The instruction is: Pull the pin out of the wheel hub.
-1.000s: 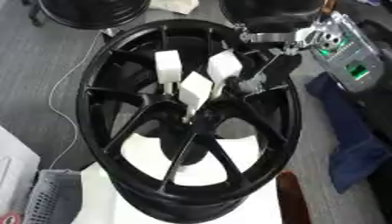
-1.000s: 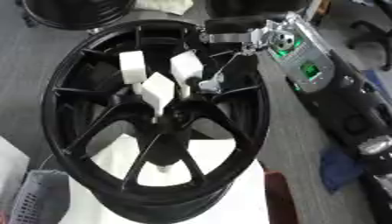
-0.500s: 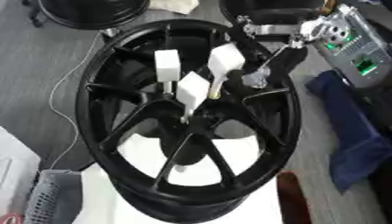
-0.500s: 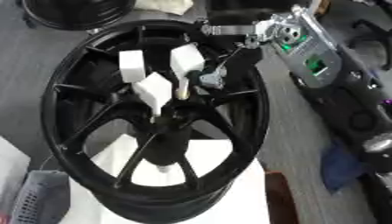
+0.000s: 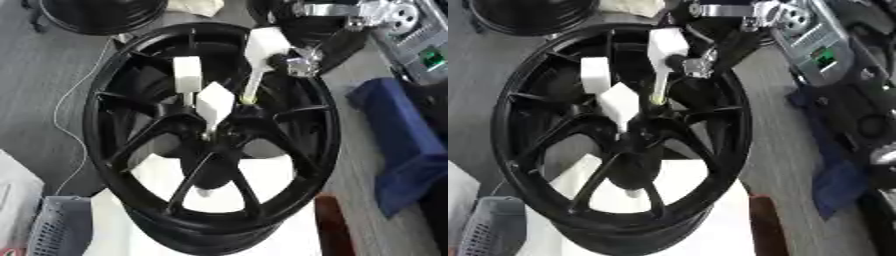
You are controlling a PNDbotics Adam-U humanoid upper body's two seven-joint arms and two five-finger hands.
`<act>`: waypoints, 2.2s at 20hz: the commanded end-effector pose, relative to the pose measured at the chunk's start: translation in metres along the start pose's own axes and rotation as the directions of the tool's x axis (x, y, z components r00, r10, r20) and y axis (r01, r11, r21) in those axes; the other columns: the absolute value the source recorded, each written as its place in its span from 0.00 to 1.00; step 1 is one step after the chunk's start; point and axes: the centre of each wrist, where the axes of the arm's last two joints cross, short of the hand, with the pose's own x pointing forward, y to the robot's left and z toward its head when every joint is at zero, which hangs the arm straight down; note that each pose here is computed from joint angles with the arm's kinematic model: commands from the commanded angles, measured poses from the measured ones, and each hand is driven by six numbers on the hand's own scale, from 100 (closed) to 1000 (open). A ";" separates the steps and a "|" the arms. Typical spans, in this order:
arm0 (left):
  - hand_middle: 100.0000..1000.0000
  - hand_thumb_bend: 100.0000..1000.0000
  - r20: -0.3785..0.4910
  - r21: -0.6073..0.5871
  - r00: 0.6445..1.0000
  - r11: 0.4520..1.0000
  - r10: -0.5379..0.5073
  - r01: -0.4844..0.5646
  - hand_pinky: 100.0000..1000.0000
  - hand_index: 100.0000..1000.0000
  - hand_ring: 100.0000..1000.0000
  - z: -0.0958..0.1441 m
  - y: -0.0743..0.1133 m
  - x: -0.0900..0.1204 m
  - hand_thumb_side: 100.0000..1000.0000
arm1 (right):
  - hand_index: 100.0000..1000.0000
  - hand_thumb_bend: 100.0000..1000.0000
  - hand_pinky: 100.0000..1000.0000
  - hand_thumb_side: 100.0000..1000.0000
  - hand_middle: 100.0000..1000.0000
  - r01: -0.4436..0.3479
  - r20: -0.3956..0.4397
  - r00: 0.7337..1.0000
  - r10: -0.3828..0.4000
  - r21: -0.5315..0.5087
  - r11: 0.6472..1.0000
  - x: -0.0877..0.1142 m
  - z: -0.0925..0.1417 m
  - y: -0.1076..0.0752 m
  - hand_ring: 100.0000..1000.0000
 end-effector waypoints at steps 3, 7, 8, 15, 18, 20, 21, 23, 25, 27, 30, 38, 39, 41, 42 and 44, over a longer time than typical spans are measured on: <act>0.53 0.00 0.033 -0.008 0.999 1.000 -0.004 0.004 0.60 0.69 0.62 -0.003 0.001 0.008 0.81 | 0.36 0.00 0.85 0.46 0.09 -0.028 -0.029 0.999 0.025 -0.108 0.994 0.019 0.044 -0.042 0.62; 0.53 0.00 0.043 -0.003 0.999 1.000 -0.004 0.004 0.60 0.69 0.62 -0.004 0.001 0.011 0.81 | 0.36 0.00 0.86 0.45 0.09 -0.013 -0.083 0.996 -0.005 -0.222 0.975 0.025 0.086 -0.055 0.62; 0.53 0.00 0.048 -0.003 0.999 1.000 -0.004 0.004 0.60 0.69 0.62 -0.005 0.001 0.012 0.80 | 0.36 0.00 0.86 0.44 0.09 -0.012 -0.099 0.995 -0.014 -0.254 0.967 0.027 0.099 -0.056 0.62; 0.53 0.00 0.099 0.022 0.995 1.000 0.010 -0.012 0.60 0.69 0.62 -0.013 0.001 0.022 0.79 | 0.36 0.00 0.86 0.39 0.10 -0.034 -0.233 0.969 -0.084 -0.462 0.886 0.031 0.197 -0.055 0.63; 0.53 0.00 0.120 0.037 0.992 0.999 0.029 -0.034 0.61 0.69 0.62 -0.016 -0.001 0.026 0.79 | 0.42 0.00 0.89 0.28 0.20 -0.028 -0.264 0.953 -0.147 -0.560 0.828 0.019 0.235 -0.042 0.67; 0.53 0.00 0.131 0.045 0.991 0.998 0.038 -0.044 0.60 0.69 0.62 -0.018 -0.002 0.029 0.79 | 0.59 0.00 0.92 0.29 0.39 -0.026 -0.282 0.941 -0.189 -0.615 0.788 0.008 0.249 -0.025 0.73; 0.53 0.00 0.138 0.047 0.989 0.998 0.044 -0.051 0.60 0.69 0.61 -0.019 -0.003 0.030 0.79 | 0.69 0.00 0.93 0.29 0.48 -0.020 -0.293 0.931 -0.218 -0.638 0.770 0.001 0.254 -0.014 0.77; 0.52 0.00 0.150 0.048 0.987 0.997 0.057 -0.065 0.60 0.69 0.61 -0.021 -0.006 0.033 0.80 | 0.82 0.00 0.96 0.34 0.66 0.007 -0.309 0.908 -0.283 -0.664 0.748 -0.014 0.258 0.013 0.84; 0.52 0.00 0.156 0.041 0.985 0.996 0.067 -0.075 0.60 0.69 0.61 -0.023 -0.009 0.036 0.80 | 0.86 0.00 0.97 0.33 0.72 0.029 -0.328 0.885 -0.330 -0.669 0.743 -0.024 0.263 0.039 0.86; 0.52 0.00 0.166 0.027 0.984 0.997 0.072 -0.077 0.60 0.69 0.61 -0.024 -0.011 0.038 0.77 | 0.86 0.00 0.97 0.16 0.72 0.049 -0.354 0.859 -0.370 -0.663 0.747 -0.029 0.268 0.063 0.87; 0.52 0.00 0.173 0.003 0.982 0.997 0.079 -0.081 0.60 0.69 0.61 -0.026 -0.015 0.040 0.81 | 0.87 0.00 0.98 0.12 0.74 0.059 -0.397 0.821 -0.410 -0.655 0.753 -0.028 0.275 0.093 0.88; 0.52 0.00 0.167 -0.051 0.981 0.995 0.097 -0.089 0.60 0.69 0.62 -0.026 -0.024 0.042 0.81 | 0.87 0.00 0.99 0.11 0.73 0.029 -0.486 0.771 -0.411 -0.618 0.786 -0.003 0.281 0.147 0.87; 0.52 0.00 0.168 -0.055 0.981 0.994 0.098 -0.090 0.60 0.69 0.62 -0.027 -0.024 0.042 0.81 | 0.87 0.00 0.99 0.11 0.74 0.026 -0.487 0.770 -0.412 -0.621 0.783 0.001 0.281 0.152 0.87; 0.52 0.00 0.169 -0.059 0.981 0.994 0.100 -0.091 0.60 0.69 0.62 -0.027 -0.025 0.042 0.81 | 0.86 0.00 0.99 0.24 0.73 0.026 -0.480 0.772 -0.416 -0.631 0.776 0.007 0.280 0.155 0.86; 0.52 0.00 0.169 -0.060 0.981 0.994 0.100 -0.091 0.60 0.69 0.62 -0.027 -0.025 0.042 0.81 | 0.85 0.00 0.99 0.46 0.71 0.030 -0.469 0.777 -0.421 -0.640 0.768 0.008 0.279 0.155 0.86; 0.53 0.00 0.170 -0.061 0.980 0.994 0.102 -0.093 0.60 0.69 0.62 -0.027 -0.025 0.043 0.81 | 0.83 0.00 0.98 0.57 0.68 0.027 -0.446 0.789 -0.423 -0.663 0.748 0.012 0.276 0.153 0.85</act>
